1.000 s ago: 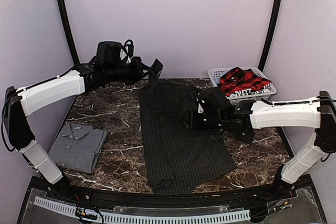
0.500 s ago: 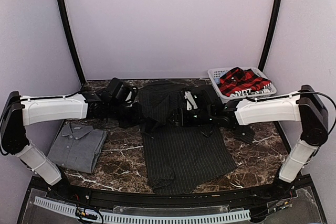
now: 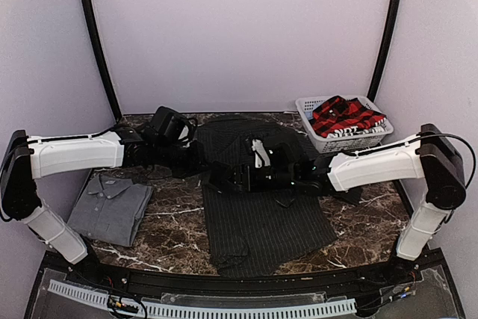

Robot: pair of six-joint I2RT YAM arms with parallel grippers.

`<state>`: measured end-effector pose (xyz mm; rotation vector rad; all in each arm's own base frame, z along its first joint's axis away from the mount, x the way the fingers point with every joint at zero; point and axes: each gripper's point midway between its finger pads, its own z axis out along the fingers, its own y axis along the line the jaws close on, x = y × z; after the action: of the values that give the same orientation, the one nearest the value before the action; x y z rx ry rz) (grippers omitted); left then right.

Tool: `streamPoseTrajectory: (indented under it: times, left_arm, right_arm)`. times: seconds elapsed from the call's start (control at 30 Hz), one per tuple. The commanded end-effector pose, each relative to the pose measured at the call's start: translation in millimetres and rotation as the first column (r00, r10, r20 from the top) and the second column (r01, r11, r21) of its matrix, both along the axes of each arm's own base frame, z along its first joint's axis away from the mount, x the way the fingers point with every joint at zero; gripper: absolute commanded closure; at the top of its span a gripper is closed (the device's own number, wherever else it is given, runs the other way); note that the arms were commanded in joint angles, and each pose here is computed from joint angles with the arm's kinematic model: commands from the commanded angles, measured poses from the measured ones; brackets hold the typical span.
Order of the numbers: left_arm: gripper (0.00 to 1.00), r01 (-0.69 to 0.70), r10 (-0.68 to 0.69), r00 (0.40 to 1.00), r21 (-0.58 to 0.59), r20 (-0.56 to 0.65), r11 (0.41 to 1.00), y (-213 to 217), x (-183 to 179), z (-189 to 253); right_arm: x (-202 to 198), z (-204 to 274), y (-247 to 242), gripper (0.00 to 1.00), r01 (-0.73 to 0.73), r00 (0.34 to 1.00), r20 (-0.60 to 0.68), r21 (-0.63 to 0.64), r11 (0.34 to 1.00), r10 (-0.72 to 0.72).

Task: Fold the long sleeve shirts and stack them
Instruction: Pass from the left arm to the right

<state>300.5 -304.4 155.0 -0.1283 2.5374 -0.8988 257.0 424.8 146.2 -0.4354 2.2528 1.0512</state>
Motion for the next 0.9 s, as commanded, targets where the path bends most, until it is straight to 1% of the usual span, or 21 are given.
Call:
streamPoseTrajectory:
  times: [0.0, 0.1, 0.2, 0.3, 0.43, 0.53, 0.63, 0.77, 0.8, 0.87]
  left_arm:
    - [1.00, 0.059, -0.057, 0.998, -0.047, 0.034, 0.997, -16.0, 5.2, 16.3]
    - [1.00, 0.081, -0.080, 0.997, -0.048, 0.018, 0.996, -19.2, 2.4, 12.9]
    - [1.00, 0.097, -0.096, 0.995, -0.047, 0.013, 0.994, -19.6, -0.7, 10.6]
    - [1.00, 0.113, -0.112, 0.994, -0.049, 0.014, 0.992, -20.4, -2.9, 10.8]
    - [1.00, 0.131, -0.130, 0.991, -0.051, 0.017, 0.990, -21.8, -4.7, 11.5]
    - [1.00, 0.138, -0.136, 0.990, -0.049, 0.027, 0.989, -21.0, -5.3, 13.7]
    - [1.00, 0.156, -0.155, 0.987, -0.055, 0.037, 0.986, -23.3, -6.2, 15.8]
    - [1.00, 0.174, -0.171, 0.984, -0.055, 0.050, 0.983, -24.5, -6.8, 19.0]
    - [1.00, 0.179, -0.176, 0.983, -0.058, 0.057, 0.982, -25.1, -6.9, 22.2]
    - [0.93, 0.187, -0.183, 0.980, -0.052, 0.074, 0.981, -24.3, -4.7, 28.7]
  right_arm:
    - [4.9, 14.3, 1.6, 0.32, 0.062, 0.998, 0.017, 0.058, 0.996, -0.063]
    - [10.9, 20.9, 6.5, 0.33, 0.080, 0.996, 0.021, 0.075, 0.994, -0.082]
    - [20.0, 18.2, 7.6, 0.35, 0.123, 0.992, 0.017, 0.057, 0.991, -0.125]
    - [23.6, 12.9, 11.9, 0.39, 0.135, 0.991, 0.001, 0.049, 0.990, -0.135]
    - [24.5, 2.2, 19.0, 0.51, 0.129, 0.991, -0.033, 0.029, 0.991, -0.128]
    - [25.0, -4.8, 11.7, 0.57, 0.160, 0.986, -0.046, 0.002, 0.987, -0.160]
    - [28.4, -6.5, 10.5, 0.67, 0.170, 0.985, -0.042, -0.015, 0.985, -0.170]
    - [37.8, -5.1, 7.7, 0.98, 0.189, 0.982, -0.019, -0.048, 0.981, -0.190]
    - [41.5, -1.3, 6.2, 1.00, 0.197, 0.980, -0.005, -0.060, 0.979, -0.198]
    - [52.9, 6.5, -3.9, 1.00, 0.233, 0.972, 0.034, -0.091, 0.968, -0.231]
